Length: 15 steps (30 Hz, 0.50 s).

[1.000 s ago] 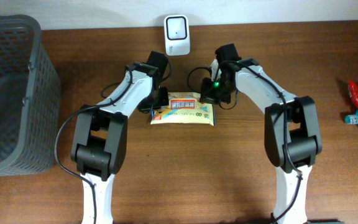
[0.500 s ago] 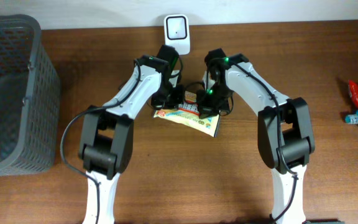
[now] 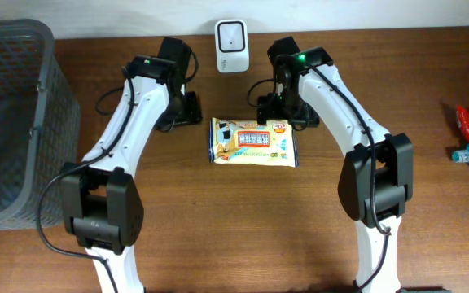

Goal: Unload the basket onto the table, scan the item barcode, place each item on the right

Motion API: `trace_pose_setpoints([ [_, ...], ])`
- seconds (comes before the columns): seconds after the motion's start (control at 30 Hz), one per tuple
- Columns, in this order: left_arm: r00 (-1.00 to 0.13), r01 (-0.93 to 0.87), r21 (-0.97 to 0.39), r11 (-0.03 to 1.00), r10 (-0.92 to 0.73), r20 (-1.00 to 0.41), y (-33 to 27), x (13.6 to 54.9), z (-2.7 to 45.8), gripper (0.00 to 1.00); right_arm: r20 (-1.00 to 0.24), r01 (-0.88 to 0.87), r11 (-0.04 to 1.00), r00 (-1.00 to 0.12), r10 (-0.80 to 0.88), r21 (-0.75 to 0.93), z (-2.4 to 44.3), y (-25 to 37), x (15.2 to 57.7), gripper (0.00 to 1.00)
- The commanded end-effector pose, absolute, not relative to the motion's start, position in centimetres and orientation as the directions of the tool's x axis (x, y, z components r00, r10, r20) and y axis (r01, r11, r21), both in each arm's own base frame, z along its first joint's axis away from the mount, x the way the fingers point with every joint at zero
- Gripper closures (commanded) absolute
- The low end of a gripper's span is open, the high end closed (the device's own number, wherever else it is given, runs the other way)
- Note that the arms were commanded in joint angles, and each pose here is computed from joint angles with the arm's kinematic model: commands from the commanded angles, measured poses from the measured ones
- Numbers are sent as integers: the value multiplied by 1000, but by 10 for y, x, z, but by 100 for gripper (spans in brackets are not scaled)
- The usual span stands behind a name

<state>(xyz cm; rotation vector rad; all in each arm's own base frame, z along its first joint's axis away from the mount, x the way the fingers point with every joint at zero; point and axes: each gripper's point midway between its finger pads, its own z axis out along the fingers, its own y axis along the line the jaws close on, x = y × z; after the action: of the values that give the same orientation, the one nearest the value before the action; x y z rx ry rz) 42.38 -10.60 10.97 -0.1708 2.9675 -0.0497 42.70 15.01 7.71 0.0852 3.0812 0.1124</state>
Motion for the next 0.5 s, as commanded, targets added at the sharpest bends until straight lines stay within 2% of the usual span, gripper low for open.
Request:
trace_pose_setpoints([
  [0.0, -974, -144, -31, 989, -147, -172, -95, 432, 101, 1, -64, -37, 991, -998, -29, 131, 84, 163, 426, 2],
  [0.07, -971, -164, -29, 986, -166, -169, -87, 437, 94, 1, -108, -293, 938, -955, -277, 187, 86, 191, 421, 1],
  [0.17, -937, -334, -20, 942, -335, -96, -49, 435, 74, 1, -175, -654, 748, -755, -632, 117, 86, 217, 412, 1],
  [0.23, -926, -372, -11, 928, -372, -73, -32, 431, 72, 1, -258, -670, 742, -720, -644, 16, 90, 223, 438, 1],
  [0.3, -923, -378, -7, 926, -378, -66, -28, 429, 72, 1, -292, -666, 746, -713, -638, -2, 92, 225, 447, 1],
  [0.33, -923, -378, -7, 926, -378, -66, -28, 429, 72, 1, -278, -707, 707, -678, -681, -9, 88, 225, 443, 1],
  [0.4, -923, -378, -8, 926, -378, -66, -28, 429, 72, 1, -194, -868, 496, -484, -853, -14, 57, 216, 420, 1],
  [0.47, -923, -378, -7, 926, -378, -66, -28, 429, 72, 1, -128, -925, 379, -377, -917, 10, 32, 206, 400, 4],
])
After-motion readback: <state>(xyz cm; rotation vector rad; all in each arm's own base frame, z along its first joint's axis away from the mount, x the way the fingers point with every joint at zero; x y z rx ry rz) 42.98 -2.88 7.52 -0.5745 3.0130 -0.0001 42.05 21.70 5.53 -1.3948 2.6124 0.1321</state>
